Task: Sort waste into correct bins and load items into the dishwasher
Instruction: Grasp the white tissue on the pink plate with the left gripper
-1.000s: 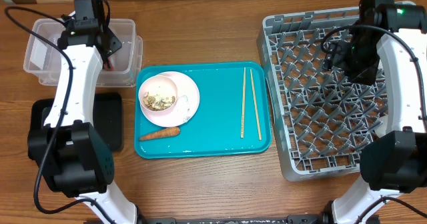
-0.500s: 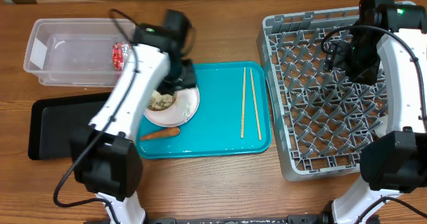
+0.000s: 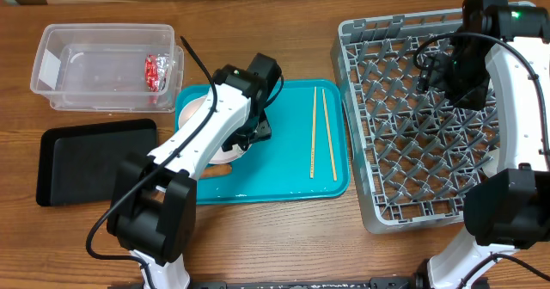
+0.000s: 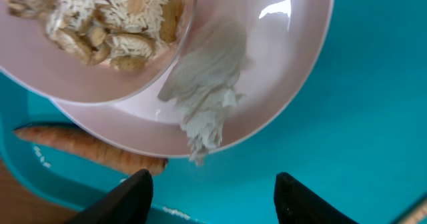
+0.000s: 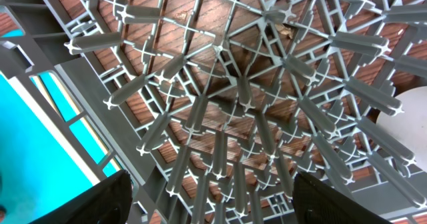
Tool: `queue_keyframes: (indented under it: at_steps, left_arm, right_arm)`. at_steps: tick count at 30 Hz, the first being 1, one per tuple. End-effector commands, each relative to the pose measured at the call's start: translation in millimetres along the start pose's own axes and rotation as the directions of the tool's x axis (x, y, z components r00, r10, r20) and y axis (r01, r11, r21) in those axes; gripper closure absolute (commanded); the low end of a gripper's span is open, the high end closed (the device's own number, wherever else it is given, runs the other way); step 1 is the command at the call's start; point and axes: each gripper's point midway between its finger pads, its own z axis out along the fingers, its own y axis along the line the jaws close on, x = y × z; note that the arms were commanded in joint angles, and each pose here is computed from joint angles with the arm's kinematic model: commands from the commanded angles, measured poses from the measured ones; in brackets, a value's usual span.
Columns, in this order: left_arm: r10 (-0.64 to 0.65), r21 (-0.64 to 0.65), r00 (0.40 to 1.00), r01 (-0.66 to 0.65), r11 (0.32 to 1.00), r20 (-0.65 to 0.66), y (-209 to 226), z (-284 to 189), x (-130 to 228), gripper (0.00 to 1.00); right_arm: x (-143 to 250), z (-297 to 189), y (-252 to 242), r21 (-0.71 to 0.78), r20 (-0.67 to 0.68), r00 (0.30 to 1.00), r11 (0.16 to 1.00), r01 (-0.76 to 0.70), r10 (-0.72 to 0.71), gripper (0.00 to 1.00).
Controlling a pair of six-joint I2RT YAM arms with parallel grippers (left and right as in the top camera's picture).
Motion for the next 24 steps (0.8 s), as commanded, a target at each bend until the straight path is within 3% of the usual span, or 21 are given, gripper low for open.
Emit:
queue_keyframes:
  at_steps: [1, 11, 15, 17, 19, 24]
  left_arm:
    - [-0.030, -0.035, 0.999, 0.030, 0.999, 0.015, 9, 15, 1, 0.40]
    - [-0.035, -0.057, 0.995, 0.040, 0.998, 0.098, 14, 33, -9, 0.45]
    - [-0.037, -0.050, 0.994, 0.042, 0.998, 0.105, 12, 33, -11, 0.73]
    - [-0.037, -0.048, 0.994, 0.042, 0.998, 0.104, 11, 34, -11, 0.80]
    - [-0.036, -0.053, 0.994, 0.041, 0.998, 0.099, 12, 36, -10, 0.84]
    - [-0.031, -0.066, 0.996, 0.037, 0.997, 0.085, 13, 42, -7, 0.83]
  right_arm:
    - [-3, -19, 2, -0.016, 0.061, 0.998, 1.000, 0.006, -0.005, 0.21]
    - [-3, -19, 2, -0.017, 0.060, 0.998, 1.000, 0.007, -0.006, 0.21]
    - [-3, -19, 2, -0.017, 0.059, 0.998, 1.000, 0.007, -0.006, 0.21]
    - [-2, -19, 2, -0.016, 0.058, 0.998, 1.000, 0.007, -0.006, 0.21]
    - [-2, -19, 2, -0.016, 0.057, 0.998, 1.000, 0.007, -0.006, 0.21]
    - [-2, -19, 2, -0.016, 0.057, 0.998, 1.000, 0.007, -0.006, 0.21]
